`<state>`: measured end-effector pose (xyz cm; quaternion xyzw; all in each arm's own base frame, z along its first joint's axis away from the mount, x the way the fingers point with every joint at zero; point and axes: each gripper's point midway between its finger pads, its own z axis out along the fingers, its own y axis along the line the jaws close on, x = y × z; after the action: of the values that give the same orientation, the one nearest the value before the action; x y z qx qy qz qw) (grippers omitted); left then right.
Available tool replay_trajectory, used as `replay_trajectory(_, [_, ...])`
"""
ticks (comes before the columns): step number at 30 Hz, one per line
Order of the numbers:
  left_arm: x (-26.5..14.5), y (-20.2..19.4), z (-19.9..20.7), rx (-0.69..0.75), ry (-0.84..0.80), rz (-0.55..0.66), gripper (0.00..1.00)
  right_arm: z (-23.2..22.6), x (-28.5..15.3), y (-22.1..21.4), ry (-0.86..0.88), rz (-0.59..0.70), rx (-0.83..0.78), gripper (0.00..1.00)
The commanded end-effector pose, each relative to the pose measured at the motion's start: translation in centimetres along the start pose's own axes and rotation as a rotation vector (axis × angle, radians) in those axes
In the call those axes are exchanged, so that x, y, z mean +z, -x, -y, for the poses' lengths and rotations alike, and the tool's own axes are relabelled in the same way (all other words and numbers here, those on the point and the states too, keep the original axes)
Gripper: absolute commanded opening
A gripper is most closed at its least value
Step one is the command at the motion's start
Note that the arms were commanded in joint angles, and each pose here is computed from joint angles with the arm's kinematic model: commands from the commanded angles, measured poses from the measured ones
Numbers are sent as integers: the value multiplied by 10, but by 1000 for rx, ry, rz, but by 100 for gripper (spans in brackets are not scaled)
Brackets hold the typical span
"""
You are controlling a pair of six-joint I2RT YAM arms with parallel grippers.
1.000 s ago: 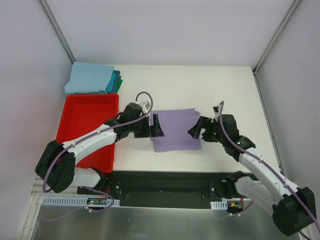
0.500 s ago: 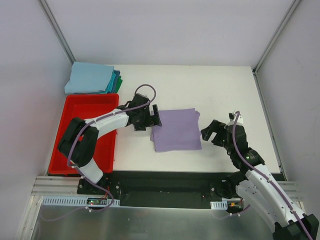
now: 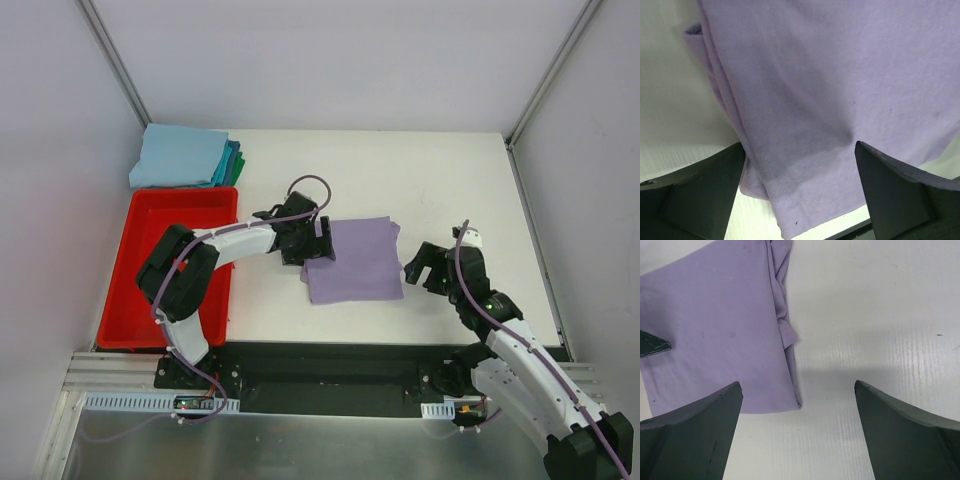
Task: Fold and stack the t-shirts
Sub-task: Put the neatly folded tshirt into the corner of the board with the left arm
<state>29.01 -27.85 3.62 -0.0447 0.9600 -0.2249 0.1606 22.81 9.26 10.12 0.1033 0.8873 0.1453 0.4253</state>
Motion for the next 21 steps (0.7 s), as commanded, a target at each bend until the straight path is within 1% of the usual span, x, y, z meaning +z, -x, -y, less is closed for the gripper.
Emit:
replay_trajectory(1, [14, -13, -20, -15, 123, -13, 89, 1, -2, 13, -15, 37, -10, 96])
replay_trajectory(6, [22, -20, -23, 0, 172, -38, 81, 8, -1, 14, -43, 48, -8, 96])
replay_trajectory(11, [30, -26, -34, 7, 257, -51, 77, 8, 0, 13, -43, 45, -8, 96])
replay_trajectory(13, [35, -31, -37, 19, 288, -63, 72, 9, 0, 13, -46, 43, -7, 96])
replay_trajectory(16, [41, -34, -41, 40, 343, -79, 62, 9, 0, 13, -43, 44, -8, 96])
replay_trajectory(19, [49, -36, -44, 71, 386, -93, 47, 10, 0, 13, -48, 44, -11, 96])
replay_trajectory(21, [53, -35, -42, 110, 397, -92, 33, 11, 0, 13, -51, 44, -12, 96])
